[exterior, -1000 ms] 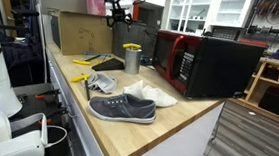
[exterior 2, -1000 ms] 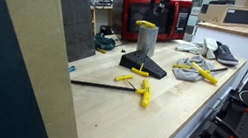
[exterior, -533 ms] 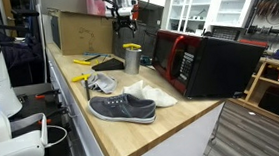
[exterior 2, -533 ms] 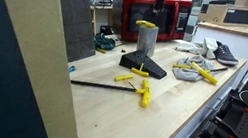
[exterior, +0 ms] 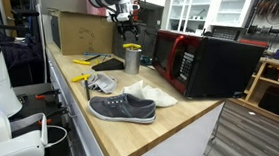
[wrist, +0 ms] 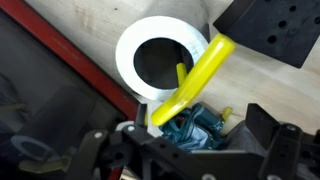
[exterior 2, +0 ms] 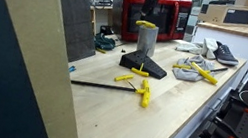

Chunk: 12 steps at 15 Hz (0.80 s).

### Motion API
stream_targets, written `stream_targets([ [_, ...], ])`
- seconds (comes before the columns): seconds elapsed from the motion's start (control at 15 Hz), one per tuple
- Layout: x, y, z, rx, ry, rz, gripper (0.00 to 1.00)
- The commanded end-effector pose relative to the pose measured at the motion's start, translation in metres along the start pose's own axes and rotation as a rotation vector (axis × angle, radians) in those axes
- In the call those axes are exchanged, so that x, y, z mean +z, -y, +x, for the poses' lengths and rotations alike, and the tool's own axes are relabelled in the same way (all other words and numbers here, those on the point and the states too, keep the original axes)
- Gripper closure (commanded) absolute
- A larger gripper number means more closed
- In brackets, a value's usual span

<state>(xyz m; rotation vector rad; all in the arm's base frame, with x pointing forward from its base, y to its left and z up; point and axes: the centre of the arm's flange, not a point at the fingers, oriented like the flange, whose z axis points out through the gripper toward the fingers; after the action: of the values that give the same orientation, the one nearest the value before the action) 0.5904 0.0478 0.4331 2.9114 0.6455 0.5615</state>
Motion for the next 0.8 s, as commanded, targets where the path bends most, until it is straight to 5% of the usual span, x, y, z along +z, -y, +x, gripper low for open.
stream_targets([
  [0.0,-0.01,0.002,0.016,0.077,-0.003,-0.04,0.0],
  [0.73,0.012,0.0,0.0,0.292,0.029,-0.045,0.0],
])
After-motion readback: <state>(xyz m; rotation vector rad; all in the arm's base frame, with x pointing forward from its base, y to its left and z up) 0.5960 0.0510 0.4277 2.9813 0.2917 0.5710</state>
